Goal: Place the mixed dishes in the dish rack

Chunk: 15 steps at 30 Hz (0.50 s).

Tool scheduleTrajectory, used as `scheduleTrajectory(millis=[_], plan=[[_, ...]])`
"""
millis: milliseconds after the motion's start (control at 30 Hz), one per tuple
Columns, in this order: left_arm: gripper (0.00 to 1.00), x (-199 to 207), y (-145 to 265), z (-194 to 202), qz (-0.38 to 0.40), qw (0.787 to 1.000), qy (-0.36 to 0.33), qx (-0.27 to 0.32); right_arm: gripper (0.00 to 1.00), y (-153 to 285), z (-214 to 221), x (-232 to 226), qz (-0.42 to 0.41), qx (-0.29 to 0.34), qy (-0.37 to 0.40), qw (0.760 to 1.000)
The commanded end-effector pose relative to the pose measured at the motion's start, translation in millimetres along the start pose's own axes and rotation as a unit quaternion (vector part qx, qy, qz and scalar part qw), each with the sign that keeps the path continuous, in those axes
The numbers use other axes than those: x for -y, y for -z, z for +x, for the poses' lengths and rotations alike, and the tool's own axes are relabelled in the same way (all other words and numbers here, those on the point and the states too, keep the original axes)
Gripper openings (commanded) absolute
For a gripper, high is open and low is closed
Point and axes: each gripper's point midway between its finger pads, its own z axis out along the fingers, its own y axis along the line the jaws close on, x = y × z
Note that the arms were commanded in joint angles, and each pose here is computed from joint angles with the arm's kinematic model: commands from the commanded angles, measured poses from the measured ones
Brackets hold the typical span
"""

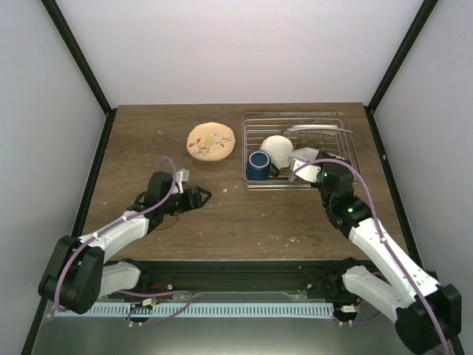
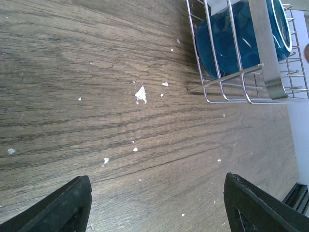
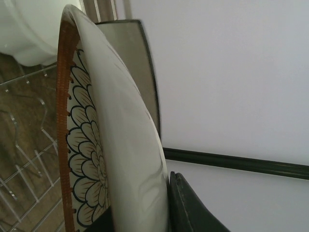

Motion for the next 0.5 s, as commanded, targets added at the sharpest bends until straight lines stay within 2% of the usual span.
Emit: scheduleTrajectory(millis=[0, 467], plan=[[0.76, 4.2, 2.5, -5.9, 0.012, 1.000, -0.012, 0.008, 0.01, -2.5, 2.2, 45.0, 0.083, 0.003, -0.041, 0.996], [0.76, -0.1, -5.4, -8.0, 0.021, 1.000, -0.003, 0.000, 0.01, -4.8, 7.3, 52.8, 0.091, -0.010, -0.010, 0.996]])
